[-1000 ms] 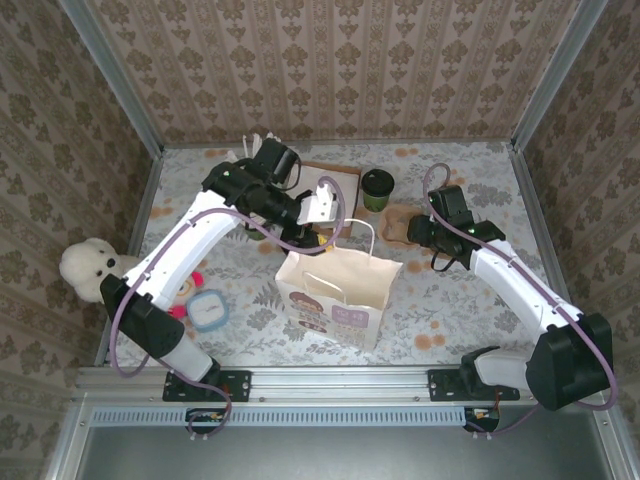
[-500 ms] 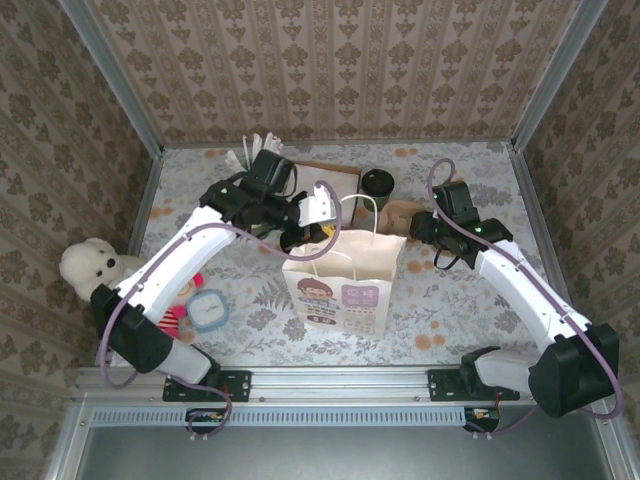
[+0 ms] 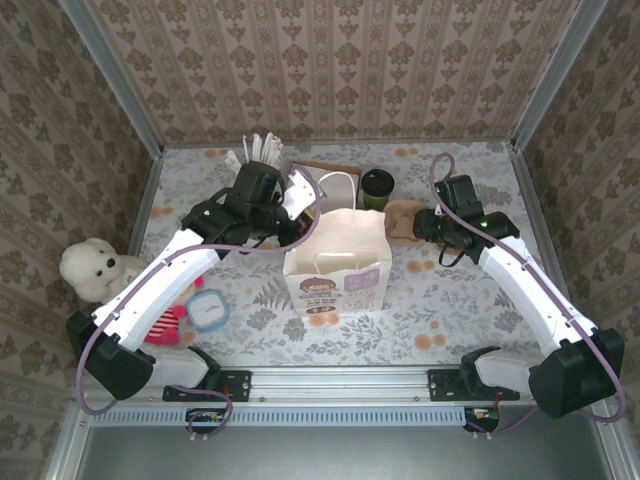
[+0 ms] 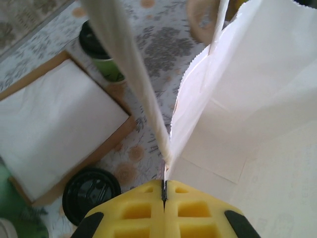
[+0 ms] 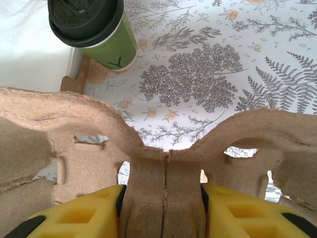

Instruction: Pack the takeout coffee

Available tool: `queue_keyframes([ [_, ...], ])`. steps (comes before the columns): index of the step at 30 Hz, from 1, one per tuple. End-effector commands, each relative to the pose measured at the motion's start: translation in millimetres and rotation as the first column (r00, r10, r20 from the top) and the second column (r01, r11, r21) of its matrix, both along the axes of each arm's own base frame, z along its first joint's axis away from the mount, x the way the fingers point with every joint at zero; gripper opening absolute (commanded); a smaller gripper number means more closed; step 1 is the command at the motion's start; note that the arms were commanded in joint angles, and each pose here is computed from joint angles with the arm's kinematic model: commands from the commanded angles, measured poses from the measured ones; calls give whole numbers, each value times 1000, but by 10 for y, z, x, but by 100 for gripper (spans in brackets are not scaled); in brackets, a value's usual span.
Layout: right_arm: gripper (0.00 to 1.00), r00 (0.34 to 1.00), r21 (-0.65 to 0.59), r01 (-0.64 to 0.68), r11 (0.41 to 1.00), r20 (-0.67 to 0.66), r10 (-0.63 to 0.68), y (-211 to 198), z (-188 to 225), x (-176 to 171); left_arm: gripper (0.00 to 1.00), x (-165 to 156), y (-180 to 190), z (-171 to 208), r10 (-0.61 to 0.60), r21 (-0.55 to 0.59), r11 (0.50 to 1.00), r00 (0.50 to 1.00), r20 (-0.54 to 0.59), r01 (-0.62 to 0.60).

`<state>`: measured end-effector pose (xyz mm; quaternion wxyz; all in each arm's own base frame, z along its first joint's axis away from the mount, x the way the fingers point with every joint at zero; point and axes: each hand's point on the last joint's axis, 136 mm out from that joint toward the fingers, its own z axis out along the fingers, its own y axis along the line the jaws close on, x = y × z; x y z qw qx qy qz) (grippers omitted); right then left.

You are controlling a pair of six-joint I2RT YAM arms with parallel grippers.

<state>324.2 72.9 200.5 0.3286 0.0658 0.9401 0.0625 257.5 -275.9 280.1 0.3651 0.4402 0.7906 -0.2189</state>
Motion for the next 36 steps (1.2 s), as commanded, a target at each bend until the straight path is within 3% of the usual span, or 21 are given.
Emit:
queue_keyframes([
  [1,44,999,-2,-32,999,-11,32,29,68,-8,0,83,114,24,175,-18,984,982,-70,-177],
  [11,43,999,19,-44,999,7,44,71,151,0,0,165,212,-24,313,-5,948,939,-141,-317],
  [18,43,999,30,-53,998,12,52,93,177,-2,3,79,118,-93,256,-7,965,947,-192,-262],
  [27,43,998,34,-58,998,19,57,93,222,-37,49,-107,106,161,118,-114,984,982,-150,-136],
  [36,42,994,62,-102,993,47,99,181,426,-13,77,-7,181,553,101,-264,956,988,-114,-128],
])
